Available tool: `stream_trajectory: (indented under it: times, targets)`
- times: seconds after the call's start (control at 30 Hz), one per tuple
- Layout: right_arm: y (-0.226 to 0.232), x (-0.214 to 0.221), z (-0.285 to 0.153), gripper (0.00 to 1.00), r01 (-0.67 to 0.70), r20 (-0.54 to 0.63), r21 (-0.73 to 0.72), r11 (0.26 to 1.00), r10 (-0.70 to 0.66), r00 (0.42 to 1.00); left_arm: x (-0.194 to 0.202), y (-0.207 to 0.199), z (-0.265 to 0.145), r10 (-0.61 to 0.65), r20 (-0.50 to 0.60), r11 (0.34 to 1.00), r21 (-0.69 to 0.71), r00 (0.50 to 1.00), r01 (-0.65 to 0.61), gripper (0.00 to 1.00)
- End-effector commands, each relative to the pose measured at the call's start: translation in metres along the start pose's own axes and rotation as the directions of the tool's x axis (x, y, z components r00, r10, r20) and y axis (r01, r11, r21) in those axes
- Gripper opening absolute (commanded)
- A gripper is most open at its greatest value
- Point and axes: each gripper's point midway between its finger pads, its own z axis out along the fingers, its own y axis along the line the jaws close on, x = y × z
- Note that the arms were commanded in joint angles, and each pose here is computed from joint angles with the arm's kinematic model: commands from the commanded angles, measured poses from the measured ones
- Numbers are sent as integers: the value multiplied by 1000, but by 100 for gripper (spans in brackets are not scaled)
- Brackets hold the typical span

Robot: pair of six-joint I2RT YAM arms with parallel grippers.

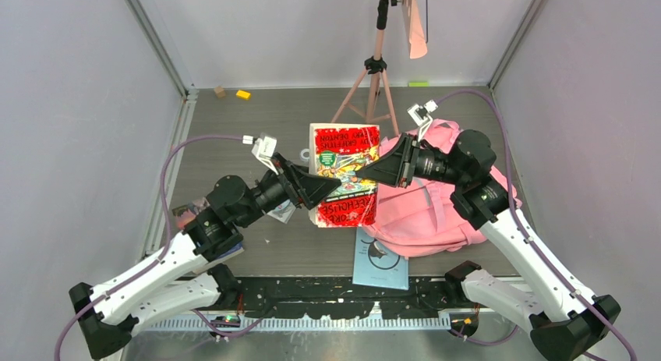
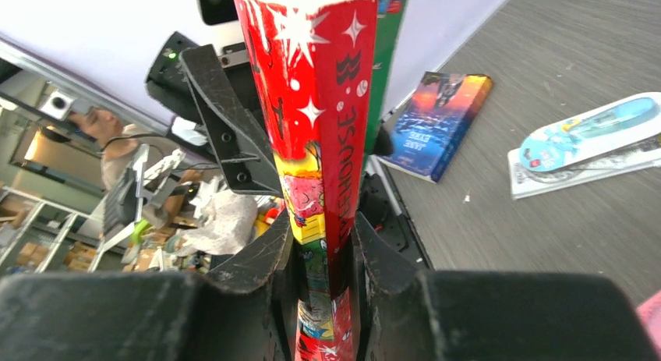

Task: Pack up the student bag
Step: Pick up the book from the center of the board.

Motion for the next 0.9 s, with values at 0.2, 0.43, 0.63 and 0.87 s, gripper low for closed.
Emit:
stream_trajectory:
  times: [0.2, 0.43, 0.63, 0.87]
  targets:
    - [-11, -24, -2, 16, 69, 101, 115, 991, -81, 992, -16, -23, -8, -36, 73, 993, 115, 997, 27, 11]
    - [-10, -29, -2, 73, 65, 127, 120, 991, -80, 989, -22, -36, -14, -26, 115, 980, 200, 993, 3, 0]
    - [0, -31, 1, 89, 68, 132, 51, 996, -74, 988, -27, -53, -23, -20, 138, 957, 291, 990, -21, 0]
    - [7, -31, 3, 98, 89, 109, 9, 996, -90, 990, -34, -71, -33, -23, 167, 926, 375, 986, -42, 0]
